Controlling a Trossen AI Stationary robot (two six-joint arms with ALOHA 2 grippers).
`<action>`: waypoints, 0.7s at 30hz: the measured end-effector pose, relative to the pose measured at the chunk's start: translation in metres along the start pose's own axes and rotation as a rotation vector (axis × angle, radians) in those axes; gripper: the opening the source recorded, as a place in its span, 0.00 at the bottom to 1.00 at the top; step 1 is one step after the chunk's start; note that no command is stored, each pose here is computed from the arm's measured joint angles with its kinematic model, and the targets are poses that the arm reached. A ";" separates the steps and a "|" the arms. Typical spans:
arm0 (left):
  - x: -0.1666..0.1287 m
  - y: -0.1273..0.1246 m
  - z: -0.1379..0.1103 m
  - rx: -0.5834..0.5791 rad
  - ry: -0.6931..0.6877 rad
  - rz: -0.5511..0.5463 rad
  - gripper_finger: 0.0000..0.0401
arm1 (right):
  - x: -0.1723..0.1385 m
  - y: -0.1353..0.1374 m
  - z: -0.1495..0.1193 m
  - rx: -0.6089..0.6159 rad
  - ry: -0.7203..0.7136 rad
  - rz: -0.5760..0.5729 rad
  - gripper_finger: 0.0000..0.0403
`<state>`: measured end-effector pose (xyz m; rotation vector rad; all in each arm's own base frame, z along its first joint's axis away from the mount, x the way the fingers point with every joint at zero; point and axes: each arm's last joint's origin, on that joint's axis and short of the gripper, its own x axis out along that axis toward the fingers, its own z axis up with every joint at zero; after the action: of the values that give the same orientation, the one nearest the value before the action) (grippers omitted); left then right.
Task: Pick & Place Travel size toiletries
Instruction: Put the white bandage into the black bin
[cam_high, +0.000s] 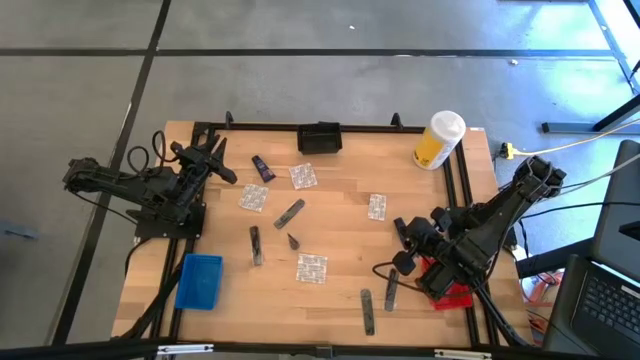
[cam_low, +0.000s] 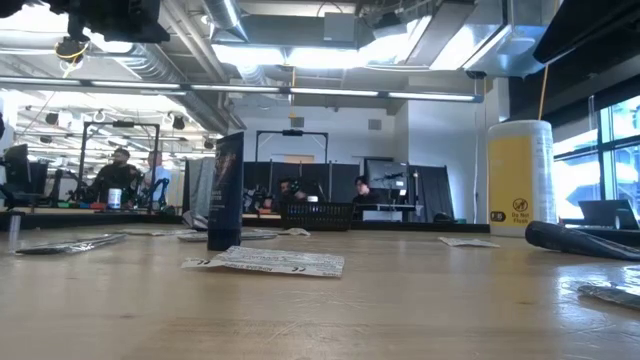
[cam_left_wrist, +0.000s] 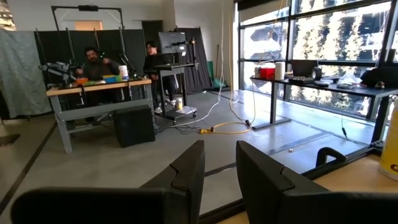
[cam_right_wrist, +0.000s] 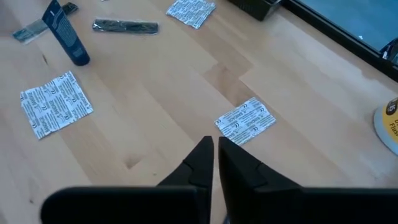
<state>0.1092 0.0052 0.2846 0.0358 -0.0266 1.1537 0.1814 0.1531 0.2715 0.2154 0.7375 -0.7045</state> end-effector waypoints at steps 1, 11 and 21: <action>0.000 0.000 0.000 0.000 0.000 0.000 0.21 | 0.000 0.000 0.000 -0.004 0.000 0.003 0.08; 0.000 0.000 0.000 0.000 0.000 0.000 0.22 | 0.002 0.000 0.002 -0.014 0.002 -0.006 0.07; 0.000 0.000 0.000 0.000 0.000 0.000 0.22 | 0.002 0.001 0.002 -0.011 0.014 0.000 0.04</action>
<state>0.1092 0.0052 0.2846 0.0359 -0.0266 1.1533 0.1838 0.1517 0.2712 0.2100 0.7542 -0.6991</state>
